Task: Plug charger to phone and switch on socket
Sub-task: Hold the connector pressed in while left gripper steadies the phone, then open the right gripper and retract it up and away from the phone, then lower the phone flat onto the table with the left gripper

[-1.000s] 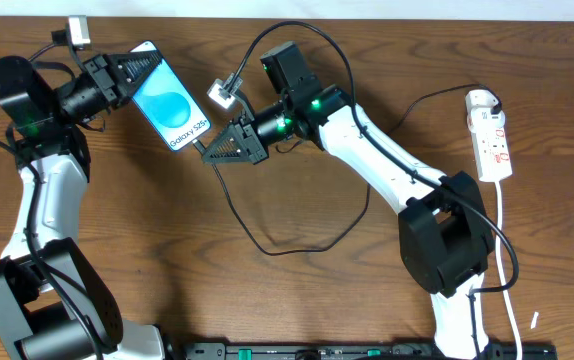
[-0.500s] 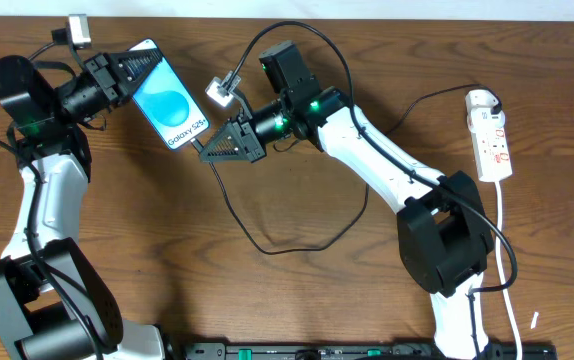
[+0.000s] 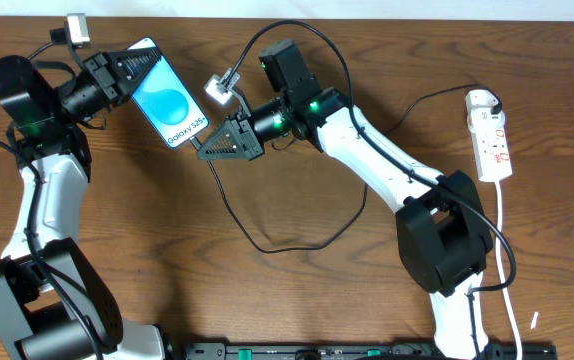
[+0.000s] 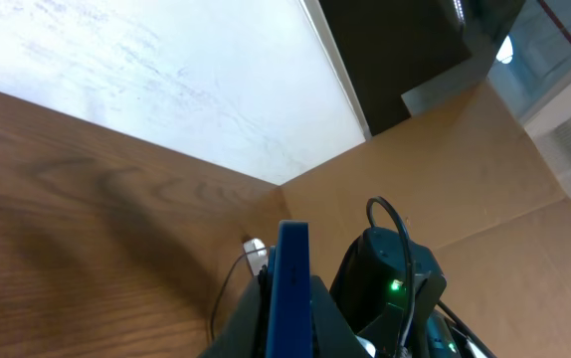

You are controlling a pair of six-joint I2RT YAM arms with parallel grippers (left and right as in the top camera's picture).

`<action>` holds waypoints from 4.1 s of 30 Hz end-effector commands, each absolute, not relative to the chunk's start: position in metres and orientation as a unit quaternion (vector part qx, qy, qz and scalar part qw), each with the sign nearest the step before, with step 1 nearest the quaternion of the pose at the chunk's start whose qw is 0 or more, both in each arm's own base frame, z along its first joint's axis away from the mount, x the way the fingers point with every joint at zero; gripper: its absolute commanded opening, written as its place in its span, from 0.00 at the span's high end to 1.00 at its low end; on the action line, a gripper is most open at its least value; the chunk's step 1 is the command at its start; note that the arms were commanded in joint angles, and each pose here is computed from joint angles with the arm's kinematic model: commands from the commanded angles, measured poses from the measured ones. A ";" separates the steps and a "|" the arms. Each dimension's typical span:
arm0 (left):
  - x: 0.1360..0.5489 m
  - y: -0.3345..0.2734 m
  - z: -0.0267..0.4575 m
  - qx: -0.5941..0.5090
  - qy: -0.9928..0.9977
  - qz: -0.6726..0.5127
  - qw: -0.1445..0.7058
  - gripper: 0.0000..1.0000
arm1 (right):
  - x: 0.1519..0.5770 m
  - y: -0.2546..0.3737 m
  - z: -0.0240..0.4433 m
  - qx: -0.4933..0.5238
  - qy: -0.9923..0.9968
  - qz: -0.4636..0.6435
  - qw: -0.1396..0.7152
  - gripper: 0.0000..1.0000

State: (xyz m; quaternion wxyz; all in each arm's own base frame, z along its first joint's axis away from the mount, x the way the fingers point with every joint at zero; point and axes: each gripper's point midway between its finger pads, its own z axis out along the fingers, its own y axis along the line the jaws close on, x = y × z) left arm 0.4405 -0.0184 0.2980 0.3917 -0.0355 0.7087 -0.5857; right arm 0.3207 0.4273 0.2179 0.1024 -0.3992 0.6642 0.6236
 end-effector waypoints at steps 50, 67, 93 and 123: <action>0.419 0.021 0.298 -0.020 0.708 -0.589 0.389 0.93 | 0.419 0.316 0.124 -0.109 0.929 0.335 0.115 0.27; 0.422 -0.021 0.276 0.007 0.722 -0.590 0.361 0.92 | 0.423 0.170 0.231 0.038 0.955 0.139 0.259 0.13; 0.413 -0.084 0.158 -0.057 0.856 -0.449 0.250 0.92 | 0.414 0.153 0.237 0.049 0.958 0.098 0.265 0.04; 0.407 -0.103 0.086 -0.071 0.891 -0.416 0.168 0.92 | 0.407 0.151 0.232 0.049 0.963 0.091 0.250 0.04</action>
